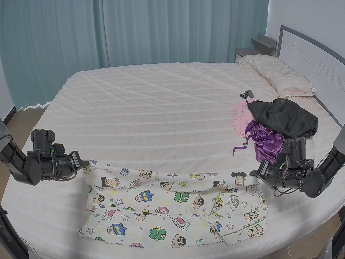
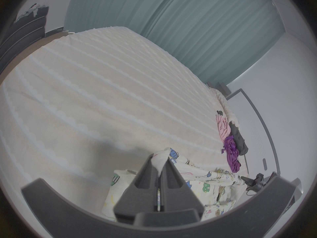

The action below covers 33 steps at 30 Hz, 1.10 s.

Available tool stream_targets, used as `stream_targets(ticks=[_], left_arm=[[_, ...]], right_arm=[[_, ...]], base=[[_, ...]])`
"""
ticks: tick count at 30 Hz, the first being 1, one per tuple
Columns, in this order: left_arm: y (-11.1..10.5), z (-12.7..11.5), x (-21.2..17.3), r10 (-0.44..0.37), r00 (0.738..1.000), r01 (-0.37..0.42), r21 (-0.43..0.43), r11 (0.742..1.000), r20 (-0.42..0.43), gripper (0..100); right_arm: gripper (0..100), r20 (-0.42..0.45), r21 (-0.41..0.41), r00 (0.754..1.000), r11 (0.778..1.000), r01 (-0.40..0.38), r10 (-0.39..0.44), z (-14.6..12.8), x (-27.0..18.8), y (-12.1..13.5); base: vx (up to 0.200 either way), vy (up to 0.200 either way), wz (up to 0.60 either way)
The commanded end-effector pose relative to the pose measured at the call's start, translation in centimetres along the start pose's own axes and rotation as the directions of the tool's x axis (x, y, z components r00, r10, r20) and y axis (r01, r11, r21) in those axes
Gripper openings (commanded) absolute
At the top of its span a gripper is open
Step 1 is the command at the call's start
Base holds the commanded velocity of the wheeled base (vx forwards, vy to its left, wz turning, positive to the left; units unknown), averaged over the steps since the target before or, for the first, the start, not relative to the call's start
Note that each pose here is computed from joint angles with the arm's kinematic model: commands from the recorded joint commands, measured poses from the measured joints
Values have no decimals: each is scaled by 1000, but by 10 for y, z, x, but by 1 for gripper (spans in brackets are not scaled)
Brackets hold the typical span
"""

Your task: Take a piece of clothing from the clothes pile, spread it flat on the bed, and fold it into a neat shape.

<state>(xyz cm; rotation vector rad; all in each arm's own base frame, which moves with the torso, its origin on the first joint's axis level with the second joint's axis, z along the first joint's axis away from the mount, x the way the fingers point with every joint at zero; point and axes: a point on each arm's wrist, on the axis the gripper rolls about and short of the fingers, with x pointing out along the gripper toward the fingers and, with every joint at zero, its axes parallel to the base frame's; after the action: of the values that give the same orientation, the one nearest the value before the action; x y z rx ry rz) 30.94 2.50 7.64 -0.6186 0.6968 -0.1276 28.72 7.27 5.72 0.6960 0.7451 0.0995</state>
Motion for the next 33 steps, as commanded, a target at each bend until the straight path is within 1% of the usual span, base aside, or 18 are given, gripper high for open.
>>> stream_targets(ticks=[1, 7, 15, 17, 21, 26, 28, 31, 33], left_arm=[[-10, 15, 2, -19, 999, 19, 1, 1000, 36, 0], [-16, 25, 2, -38, 997, 41, -42, 998, 72, 0], [-13, 21, 2, -27, 998, 30, -54, 998, 57, 0], [-8, 15, 3, -15, 999, 17, -63, 998, 37, 0], [-3, 4, 2, 3, 1000, -2, -75, 997, 4, 0], [2, -7, 0, 21, 999, -23, -87, 996, -32, 0], [7, -16, -1, 34, 998, -40, -94, 995, -61, 0], [14, -27, 0, 55, 993, -61, -61, 996, -102, 0], [19, -38, 0, 74, 987, -75, -4, 997, -139, 0]], right_arm=[[0, 41, -3, 998, 999, -38, 38, 11, -1, 9], [0, 61, -7, 997, 999, -50, 50, 16, 0, 14], [0, 38, -1, 999, 1000, -26, 26, 11, 1, 8], [0, 16, 2, 1000, 1000, 0, 0, 3, -1, 2], [0, -18, -7, 1000, 1000, 22, -22, -9, -7, -5], [0, -45, -12, 998, 999, 45, -45, -18, -9, -11], [0, -72, -20, 995, 998, 62, -64, -25, -11, -15], [0, -89, -43, 993, 996, 72, -75, -31, -13, -18], [0, -102, -54, 991, 995, 79, -85, -35, -15, -20]], base=[[0, 0, 0], [0, 0, 0], [0, 0, 0], [0, 0, 0], [0, 0, 0], [0, 0, 0], [0, 0, 0], [0, 0, 0], [0, 0, 0]])
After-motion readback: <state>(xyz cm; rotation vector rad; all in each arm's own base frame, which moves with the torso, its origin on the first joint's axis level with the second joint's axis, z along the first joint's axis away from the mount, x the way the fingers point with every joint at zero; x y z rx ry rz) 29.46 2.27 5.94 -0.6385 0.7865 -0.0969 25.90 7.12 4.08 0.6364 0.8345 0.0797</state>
